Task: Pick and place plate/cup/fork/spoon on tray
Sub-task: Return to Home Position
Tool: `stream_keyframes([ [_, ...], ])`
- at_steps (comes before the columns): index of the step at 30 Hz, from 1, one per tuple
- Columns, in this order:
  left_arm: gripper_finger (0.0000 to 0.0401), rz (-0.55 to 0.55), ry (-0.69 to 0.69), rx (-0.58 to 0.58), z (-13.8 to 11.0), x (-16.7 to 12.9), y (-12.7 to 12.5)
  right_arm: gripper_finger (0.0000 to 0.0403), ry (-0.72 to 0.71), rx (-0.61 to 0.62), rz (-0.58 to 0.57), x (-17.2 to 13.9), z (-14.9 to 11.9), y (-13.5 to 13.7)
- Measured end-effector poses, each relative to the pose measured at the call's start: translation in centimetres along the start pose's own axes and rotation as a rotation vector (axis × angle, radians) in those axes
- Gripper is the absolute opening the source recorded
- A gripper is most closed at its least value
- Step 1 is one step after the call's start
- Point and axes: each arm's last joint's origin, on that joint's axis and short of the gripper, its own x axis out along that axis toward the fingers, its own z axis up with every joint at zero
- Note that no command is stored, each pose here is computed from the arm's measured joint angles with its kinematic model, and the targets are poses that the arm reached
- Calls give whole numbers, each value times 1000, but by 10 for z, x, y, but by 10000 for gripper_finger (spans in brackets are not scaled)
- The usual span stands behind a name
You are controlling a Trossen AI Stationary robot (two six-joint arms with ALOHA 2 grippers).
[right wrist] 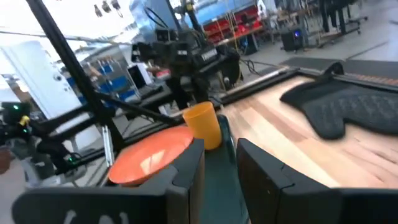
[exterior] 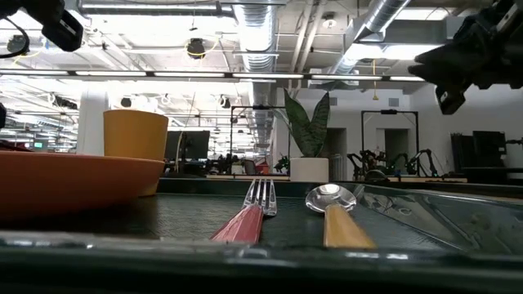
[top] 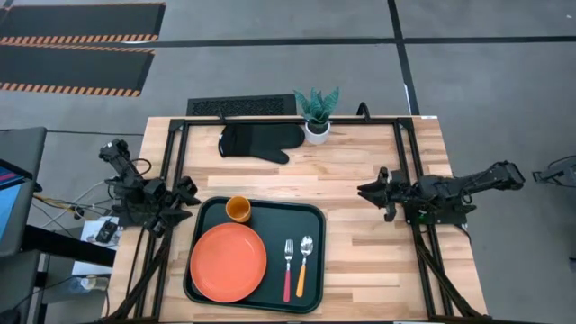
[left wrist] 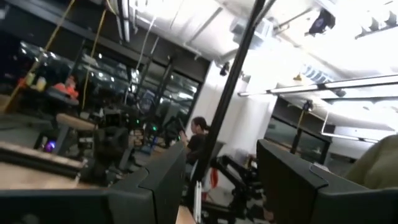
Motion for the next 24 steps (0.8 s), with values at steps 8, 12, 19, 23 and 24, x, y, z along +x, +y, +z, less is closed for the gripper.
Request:
stream_keyframes([
  [8, 185, -6, -19, 12, 1, 1, 2, 119, 15, 76, 134, -11, 0, 8],
  [12, 185, -35, -40, -53, 3, 2, 3, 119, -61, 87, 250, -18, 8, 17],
  [19, 185, 57, -70, -103, 4, 4, 9, 119, -112, 60, 149, -22, 9, 21],
  [23, 185, 64, -85, -130, 5, 5, 12, 119, -124, 50, 148, -23, 10, 23],
  [24, 185, 58, -88, -133, 5, 6, 13, 119, -122, 50, 148, -24, 10, 24],
])
